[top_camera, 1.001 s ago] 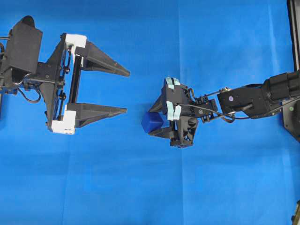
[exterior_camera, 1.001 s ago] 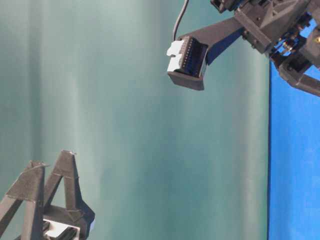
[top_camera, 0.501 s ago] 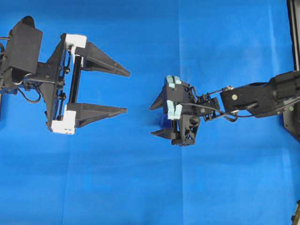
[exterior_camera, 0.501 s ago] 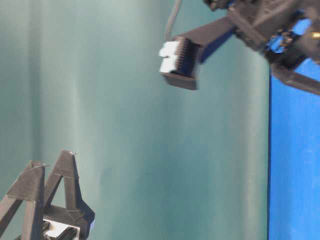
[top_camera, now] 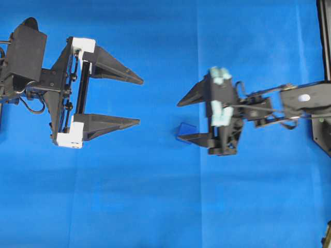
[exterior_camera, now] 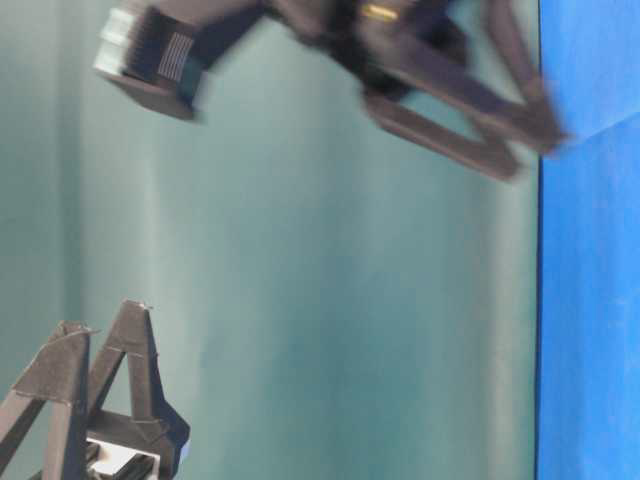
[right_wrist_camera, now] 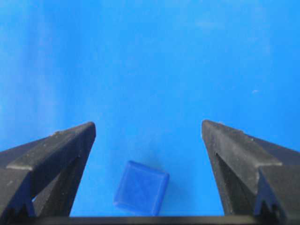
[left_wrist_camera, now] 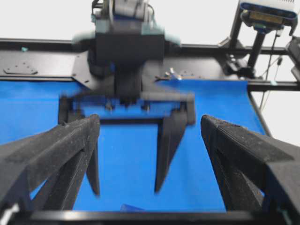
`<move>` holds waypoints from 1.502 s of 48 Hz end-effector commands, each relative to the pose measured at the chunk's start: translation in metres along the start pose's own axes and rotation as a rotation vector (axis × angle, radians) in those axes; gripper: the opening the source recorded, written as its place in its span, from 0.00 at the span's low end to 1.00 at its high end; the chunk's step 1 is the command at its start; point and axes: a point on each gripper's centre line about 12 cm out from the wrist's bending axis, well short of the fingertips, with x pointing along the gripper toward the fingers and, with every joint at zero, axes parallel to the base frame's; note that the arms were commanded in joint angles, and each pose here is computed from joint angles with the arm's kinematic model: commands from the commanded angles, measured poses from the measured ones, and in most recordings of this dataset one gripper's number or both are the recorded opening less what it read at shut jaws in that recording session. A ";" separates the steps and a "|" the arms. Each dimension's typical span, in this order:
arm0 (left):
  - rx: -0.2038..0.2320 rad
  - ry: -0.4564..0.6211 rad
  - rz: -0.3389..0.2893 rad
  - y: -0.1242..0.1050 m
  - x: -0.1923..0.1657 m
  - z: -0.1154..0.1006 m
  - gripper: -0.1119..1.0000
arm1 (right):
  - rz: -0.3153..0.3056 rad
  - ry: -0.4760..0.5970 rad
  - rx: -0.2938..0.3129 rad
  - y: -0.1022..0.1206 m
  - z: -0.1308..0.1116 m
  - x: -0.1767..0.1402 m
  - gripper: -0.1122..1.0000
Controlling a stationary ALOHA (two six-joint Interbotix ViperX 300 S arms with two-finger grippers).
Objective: Handover the blue block to the right arm after grasping it with the left arm, then place it in the designated position.
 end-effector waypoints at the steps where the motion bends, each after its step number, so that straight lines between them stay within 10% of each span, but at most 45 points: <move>1: 0.003 -0.032 -0.005 -0.002 -0.002 0.011 0.93 | 0.000 -0.065 -0.005 0.005 0.025 -0.027 0.87; 28: 0.002 -0.032 -0.011 -0.004 -0.001 0.011 0.93 | -0.059 -0.167 0.023 0.000 0.052 -0.127 0.88; 72: 0.002 -0.032 -0.011 -0.004 -0.002 0.011 0.93 | 0.031 -0.373 -0.095 0.011 0.073 -0.134 0.87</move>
